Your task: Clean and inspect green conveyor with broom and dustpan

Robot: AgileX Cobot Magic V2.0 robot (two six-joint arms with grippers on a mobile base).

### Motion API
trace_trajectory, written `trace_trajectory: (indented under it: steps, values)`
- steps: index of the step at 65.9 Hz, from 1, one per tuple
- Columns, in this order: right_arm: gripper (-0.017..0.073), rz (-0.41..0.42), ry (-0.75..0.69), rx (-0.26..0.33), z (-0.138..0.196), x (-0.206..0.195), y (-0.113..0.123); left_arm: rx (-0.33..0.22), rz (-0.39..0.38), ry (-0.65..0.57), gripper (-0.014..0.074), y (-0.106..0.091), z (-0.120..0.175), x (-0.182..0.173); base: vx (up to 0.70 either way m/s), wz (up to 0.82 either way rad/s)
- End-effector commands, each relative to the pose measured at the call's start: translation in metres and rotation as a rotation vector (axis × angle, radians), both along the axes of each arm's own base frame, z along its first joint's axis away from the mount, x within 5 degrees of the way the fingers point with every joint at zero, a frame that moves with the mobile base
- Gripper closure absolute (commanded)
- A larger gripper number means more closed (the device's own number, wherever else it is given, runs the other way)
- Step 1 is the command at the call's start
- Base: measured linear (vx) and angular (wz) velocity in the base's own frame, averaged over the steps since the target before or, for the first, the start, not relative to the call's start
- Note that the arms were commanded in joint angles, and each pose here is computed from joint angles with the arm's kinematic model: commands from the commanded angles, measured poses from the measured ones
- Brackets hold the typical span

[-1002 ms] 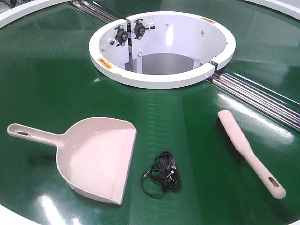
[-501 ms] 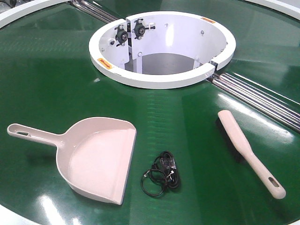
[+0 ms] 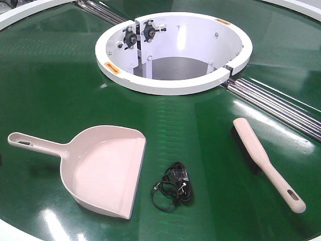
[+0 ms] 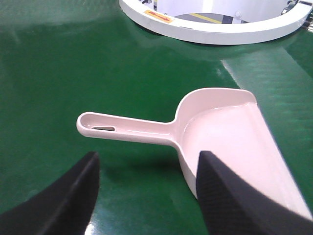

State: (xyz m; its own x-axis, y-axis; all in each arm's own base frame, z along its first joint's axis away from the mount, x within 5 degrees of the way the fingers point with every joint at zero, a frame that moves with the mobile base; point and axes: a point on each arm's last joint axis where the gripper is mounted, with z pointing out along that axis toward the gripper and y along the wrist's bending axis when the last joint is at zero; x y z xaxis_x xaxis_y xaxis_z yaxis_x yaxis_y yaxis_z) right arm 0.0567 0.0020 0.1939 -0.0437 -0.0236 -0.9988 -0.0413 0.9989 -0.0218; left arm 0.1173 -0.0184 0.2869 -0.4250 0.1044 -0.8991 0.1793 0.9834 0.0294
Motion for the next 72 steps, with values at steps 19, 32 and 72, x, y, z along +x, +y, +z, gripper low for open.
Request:
trace_trajectory:
  steps: [19, 32, 72]
  values:
    - [0.0569, 0.001, -0.074, -0.011, 0.001, 0.000, 0.000, -0.016, -0.019, -0.018, 0.0160, -0.005, 0.053, 0.023, 0.00, 0.00]
    - [0.0569, 0.001, -0.074, -0.011, 0.001, 0.000, 0.000, 0.205, -0.174, 0.253, 0.0160, -0.014, 0.070, 0.070, 0.00, 0.00]
    - [0.0569, 0.001, -0.074, -0.011, 0.001, 0.000, 0.000, 0.792, -0.546, 0.435, 0.0034, -0.020, 0.027, 0.183, 0.00, 0.00]
